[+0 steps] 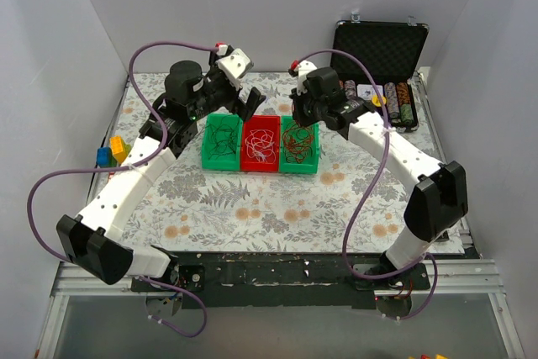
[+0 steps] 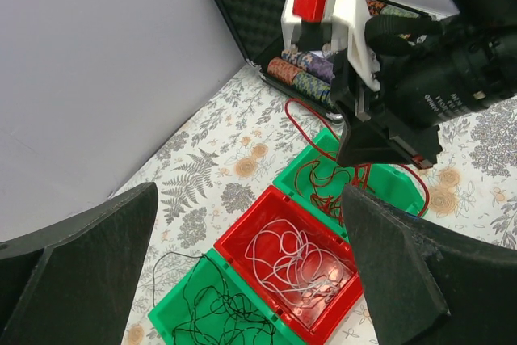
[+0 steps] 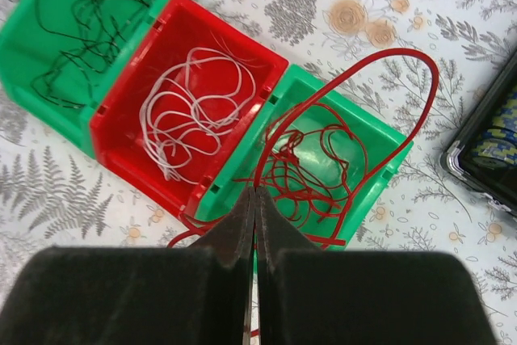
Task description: Untangle the cables
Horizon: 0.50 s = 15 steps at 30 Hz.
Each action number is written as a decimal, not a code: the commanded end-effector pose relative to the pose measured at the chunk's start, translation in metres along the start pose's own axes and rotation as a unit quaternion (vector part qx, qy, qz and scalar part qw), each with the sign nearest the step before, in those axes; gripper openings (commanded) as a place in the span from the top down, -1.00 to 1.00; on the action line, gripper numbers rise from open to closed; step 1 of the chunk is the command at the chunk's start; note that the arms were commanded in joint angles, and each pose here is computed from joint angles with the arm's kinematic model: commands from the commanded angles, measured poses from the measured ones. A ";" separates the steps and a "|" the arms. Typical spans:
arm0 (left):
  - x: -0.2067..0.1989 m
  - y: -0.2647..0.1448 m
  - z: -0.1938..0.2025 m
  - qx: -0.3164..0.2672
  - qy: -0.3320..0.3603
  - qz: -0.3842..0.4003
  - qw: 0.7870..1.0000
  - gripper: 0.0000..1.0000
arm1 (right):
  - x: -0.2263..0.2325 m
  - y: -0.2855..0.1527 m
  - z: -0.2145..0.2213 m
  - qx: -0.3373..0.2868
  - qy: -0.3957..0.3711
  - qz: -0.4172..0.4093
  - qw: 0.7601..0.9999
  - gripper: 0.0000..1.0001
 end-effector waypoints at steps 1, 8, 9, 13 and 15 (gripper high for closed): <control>0.003 -0.012 -0.012 -0.018 0.003 -0.013 1.000 -0.96 | -0.015 0.012 0.004 -0.007 -0.020 0.035 0.999 0.97; 0.006 -0.011 -0.014 -0.021 -0.009 -0.023 0.999 -0.96 | -0.019 0.043 0.050 0.039 -0.015 0.033 0.999 0.97; 0.006 -0.011 -0.016 -0.025 -0.023 -0.026 0.999 -0.96 | -0.017 0.047 0.056 0.045 -0.010 0.027 0.999 0.97; 0.003 -0.010 -0.021 -0.027 -0.059 -0.019 0.998 -0.96 | -0.014 0.060 0.073 0.065 0.009 0.017 0.998 0.97; 0.005 -0.009 -0.018 -0.023 -0.069 -0.027 0.997 -0.96 | -0.015 0.063 0.080 0.075 0.024 0.019 0.997 0.97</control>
Point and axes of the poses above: each gripper's point midway between its finger pads, its own y axis out along the fingers, its own x axis along the line the jaws close on, z = x × y, the point moved 1 cm from there along -y, back along the fingers, and after that the axes turned 3 degrees about -y, right-handed, at the moved point
